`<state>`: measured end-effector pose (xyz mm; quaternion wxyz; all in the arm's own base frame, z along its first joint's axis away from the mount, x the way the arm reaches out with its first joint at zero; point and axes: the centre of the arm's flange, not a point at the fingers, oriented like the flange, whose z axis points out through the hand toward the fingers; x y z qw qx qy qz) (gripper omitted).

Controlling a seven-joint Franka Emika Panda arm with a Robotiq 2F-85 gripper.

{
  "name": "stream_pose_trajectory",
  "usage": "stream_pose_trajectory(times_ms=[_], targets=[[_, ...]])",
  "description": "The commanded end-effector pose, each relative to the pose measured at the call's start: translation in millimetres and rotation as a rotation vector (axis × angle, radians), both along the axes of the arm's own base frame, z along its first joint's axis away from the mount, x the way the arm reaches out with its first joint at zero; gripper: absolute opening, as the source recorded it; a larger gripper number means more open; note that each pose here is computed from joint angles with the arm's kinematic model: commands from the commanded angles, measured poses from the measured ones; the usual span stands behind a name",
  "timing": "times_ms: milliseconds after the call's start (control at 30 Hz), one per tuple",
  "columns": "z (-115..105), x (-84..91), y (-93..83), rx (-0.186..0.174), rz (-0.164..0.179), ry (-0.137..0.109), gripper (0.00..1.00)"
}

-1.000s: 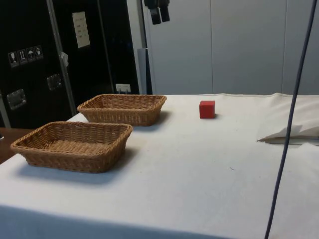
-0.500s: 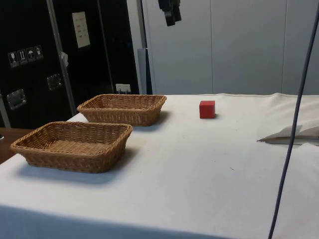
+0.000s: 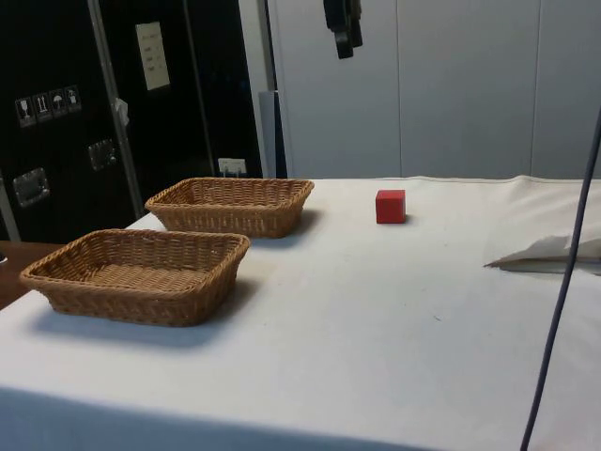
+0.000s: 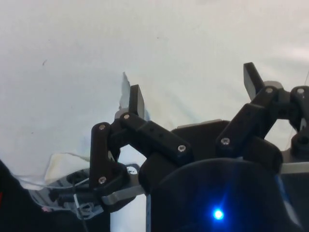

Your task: Pick up the red cube and place it into the right basket.

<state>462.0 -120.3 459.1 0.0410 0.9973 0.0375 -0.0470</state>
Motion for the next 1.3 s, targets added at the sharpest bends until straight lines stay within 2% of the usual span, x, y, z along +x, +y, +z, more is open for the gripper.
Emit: stream_pose_trajectory(times_ms=[0, 33, 67, 100, 267, 300, 333, 367, 567, 600, 633, 800, 867, 900, 933, 1200, 1233, 1267], targets=[[-0.8, -4.2, -3.7, -0.011, -0.001, -0.021, 1.0], [-2.1, -6.1, -5.2, -0.011, -0.002, -0.025, 1.0], [-2.5, -3.8, -2.8, -0.002, 0.0, -0.008, 1.0], [-4.4, -9.4, -7.3, -0.013, -0.001, -0.034, 1.0], [-15.5, -20.9, -14.4, -0.005, -0.002, -0.06, 1.0], [-17.6, -22.6, -14.9, -0.004, -0.001, -0.063, 1.0], [-17.9, -20.9, -13.9, 0.003, -0.002, -0.05, 1.0], [-19.9, -24.8, -16.6, -0.001, -0.001, -0.068, 1.0], [-35.7, -38.4, -26.2, 0.023, -0.005, -0.094, 1.0], [-37.1, -36.7, -24.8, 0.029, -0.008, -0.079, 1.0], [-38.8, -40.9, -28.2, 0.027, -0.006, -0.097, 1.0], [-53.3, -52.0, -37.4, 0.046, -0.009, -0.119, 1.0], [-59.0, -56.2, -40.7, 0.053, -0.01, -0.125, 1.0], [-57.3, -52.8, -38.0, 0.056, -0.013, -0.111, 1.0], [-61.5, -57.9, -41.9, 0.056, -0.009, -0.127, 1.0], [-86.3, -74.0, -62.0, 0.081, -0.013, -0.153, 1.0], [-85.4, -71.8, -58.8, 0.087, -0.014, -0.142, 1.0], [-89.5, -75.7, -65.2, 0.084, -0.013, -0.156, 1.0]])
